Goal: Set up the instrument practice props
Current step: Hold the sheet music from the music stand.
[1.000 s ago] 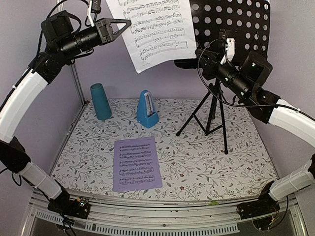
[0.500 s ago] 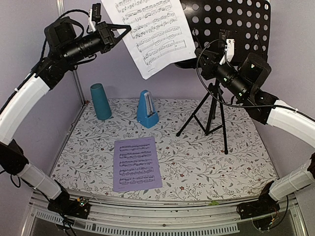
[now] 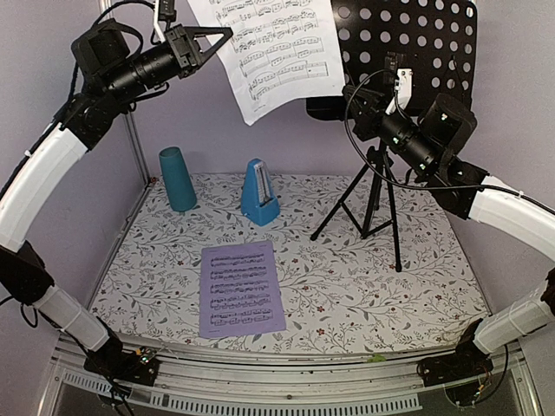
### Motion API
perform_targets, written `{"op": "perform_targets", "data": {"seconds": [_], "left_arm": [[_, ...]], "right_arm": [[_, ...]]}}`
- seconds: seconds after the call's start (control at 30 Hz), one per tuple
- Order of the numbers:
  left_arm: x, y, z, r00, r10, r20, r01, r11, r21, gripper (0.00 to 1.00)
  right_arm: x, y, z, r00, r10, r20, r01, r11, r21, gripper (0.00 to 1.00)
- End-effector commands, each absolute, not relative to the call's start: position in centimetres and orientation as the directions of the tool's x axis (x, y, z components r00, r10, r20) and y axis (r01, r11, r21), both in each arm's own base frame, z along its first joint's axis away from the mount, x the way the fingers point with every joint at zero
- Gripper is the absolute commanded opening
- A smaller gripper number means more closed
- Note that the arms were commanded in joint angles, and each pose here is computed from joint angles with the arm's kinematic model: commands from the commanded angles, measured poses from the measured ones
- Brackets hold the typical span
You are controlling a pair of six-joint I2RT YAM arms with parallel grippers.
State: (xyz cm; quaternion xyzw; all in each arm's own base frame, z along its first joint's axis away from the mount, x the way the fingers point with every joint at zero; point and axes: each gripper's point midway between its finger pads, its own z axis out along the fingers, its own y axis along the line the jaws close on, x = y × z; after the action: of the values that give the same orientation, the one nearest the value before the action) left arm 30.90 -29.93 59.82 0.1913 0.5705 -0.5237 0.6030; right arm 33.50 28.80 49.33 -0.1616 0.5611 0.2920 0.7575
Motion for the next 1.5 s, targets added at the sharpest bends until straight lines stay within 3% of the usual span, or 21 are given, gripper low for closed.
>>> {"op": "perform_targets", "data": {"seconds": [0.0, 0.63, 1.17, 1.47], "left_arm": [[29.3, -30.9, 61.2, -0.150, -0.384, -0.911, 0.903, 0.321, -0.284, 0.00], [29.4, -28.5, 58.3, -0.348, -0.508, -0.788, 0.801, 0.276, -0.531, 0.00], [31.8, -31.6, 59.5, -0.206, -0.331, -0.921, 0.883, 0.343, -0.321, 0.00], [33.0, -30.9, 60.7, -0.147, -0.353, -0.924, 0.890, 0.361, -0.280, 0.00]], "right_arm": [[34.4, 29.0, 48.3, 0.217, 0.203, -0.955, -0.596, 0.802, 0.036, 0.00], [35.1, 29.4, 48.6, 0.208, 0.213, -0.955, -0.590, 0.805, 0.052, 0.00], [34.6, 30.3, 47.6, 0.188, 0.169, -0.968, -0.628, 0.778, 0.014, 0.00], [34.8, 30.7, 46.9, 0.167, 0.155, -0.974, -0.635, 0.773, 0.015, 0.00]]}}
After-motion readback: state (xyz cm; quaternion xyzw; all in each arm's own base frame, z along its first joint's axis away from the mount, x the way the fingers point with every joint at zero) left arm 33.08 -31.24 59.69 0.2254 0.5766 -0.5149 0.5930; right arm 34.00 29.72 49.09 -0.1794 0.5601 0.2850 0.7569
